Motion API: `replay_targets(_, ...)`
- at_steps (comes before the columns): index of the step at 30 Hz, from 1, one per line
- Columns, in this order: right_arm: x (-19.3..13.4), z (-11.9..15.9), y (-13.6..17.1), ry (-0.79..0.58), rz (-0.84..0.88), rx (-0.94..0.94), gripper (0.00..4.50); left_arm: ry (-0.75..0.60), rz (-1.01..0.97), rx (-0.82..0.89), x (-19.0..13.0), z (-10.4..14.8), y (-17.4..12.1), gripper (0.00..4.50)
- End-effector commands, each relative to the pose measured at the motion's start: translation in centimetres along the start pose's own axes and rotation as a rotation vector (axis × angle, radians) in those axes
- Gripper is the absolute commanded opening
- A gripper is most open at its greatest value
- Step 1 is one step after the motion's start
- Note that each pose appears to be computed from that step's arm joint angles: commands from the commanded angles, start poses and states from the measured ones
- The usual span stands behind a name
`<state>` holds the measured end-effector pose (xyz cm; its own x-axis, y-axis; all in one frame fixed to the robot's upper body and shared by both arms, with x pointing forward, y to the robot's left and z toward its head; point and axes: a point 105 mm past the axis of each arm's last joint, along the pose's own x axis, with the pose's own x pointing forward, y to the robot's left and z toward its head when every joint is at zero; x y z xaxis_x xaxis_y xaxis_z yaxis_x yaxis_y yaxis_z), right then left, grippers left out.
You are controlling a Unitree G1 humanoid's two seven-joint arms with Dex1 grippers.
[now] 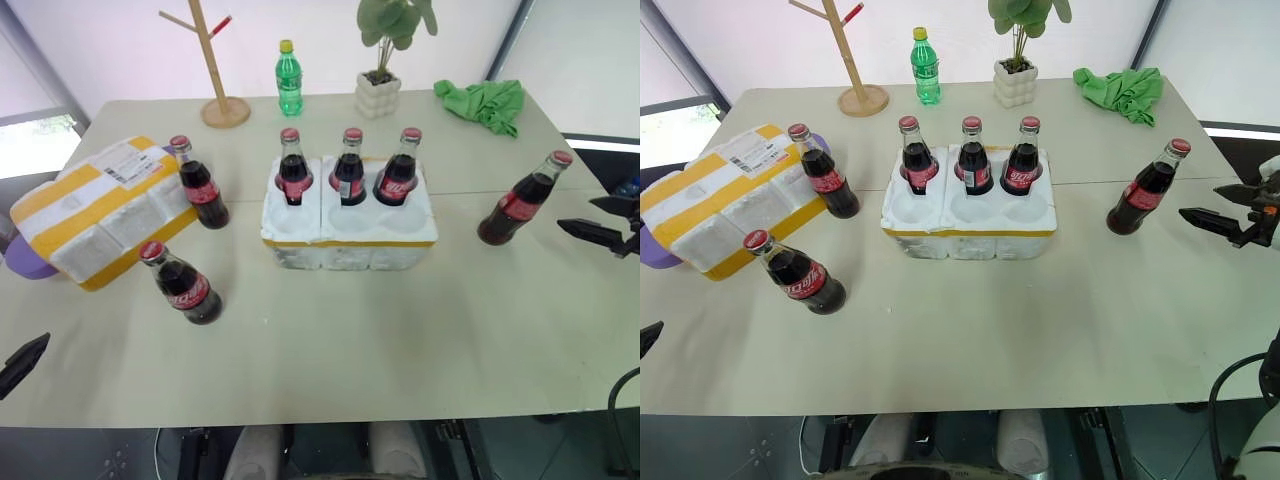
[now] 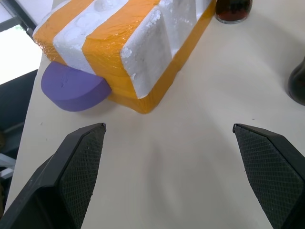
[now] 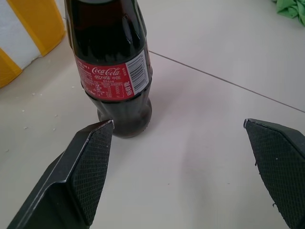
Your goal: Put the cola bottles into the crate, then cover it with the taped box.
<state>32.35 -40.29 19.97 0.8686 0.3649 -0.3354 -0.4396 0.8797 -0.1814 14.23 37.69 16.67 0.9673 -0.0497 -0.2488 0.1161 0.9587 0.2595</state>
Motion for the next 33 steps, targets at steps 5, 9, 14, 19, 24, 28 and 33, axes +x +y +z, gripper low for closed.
replay_targets(5, -0.3, 1.5, -0.3, -0.058, -0.013, -0.02, 4.5, -0.011, 0.02, 0.002, -0.4, 0.8, 0.6, 4.47)
replay_targets(9, -0.3, 1.5, -0.3, -0.069, -0.014, 0.028, 4.5, -0.016, 0.005, -0.032, -0.4, 0.7, 0.4, 4.47)
replay_targets(14, -0.2, 1.6, -0.5, -0.063, -0.033, -0.004, 4.5, -0.056, 0.006, -0.033, -0.1, 1.4, 0.1, 4.47)
replay_targets(19, -0.6, 1.7, -0.8, -0.064, -0.052, -0.013, 4.5, -0.045, -0.044, -0.061, 0.1, 1.0, -1.0, 4.47)
replay_targets(24, -1.4, 1.7, -1.2, -0.054, -0.077, -0.027, 4.5, -0.071, -0.094, -0.053, 1.0, 2.0, -1.5, 4.47)
replay_targets(28, -2.8, 2.8, -2.1, -0.076, -0.13, -0.045, 4.5, -0.096, -0.138, -0.029, 2.2, 3.1, -1.8, 4.47)
replay_targets(33, -4.9, 6.4, -2.5, -0.189, -0.126, -0.062, 4.5, -0.131, -0.224, -0.008, 4.2, 4.5, -2.9, 4.47)
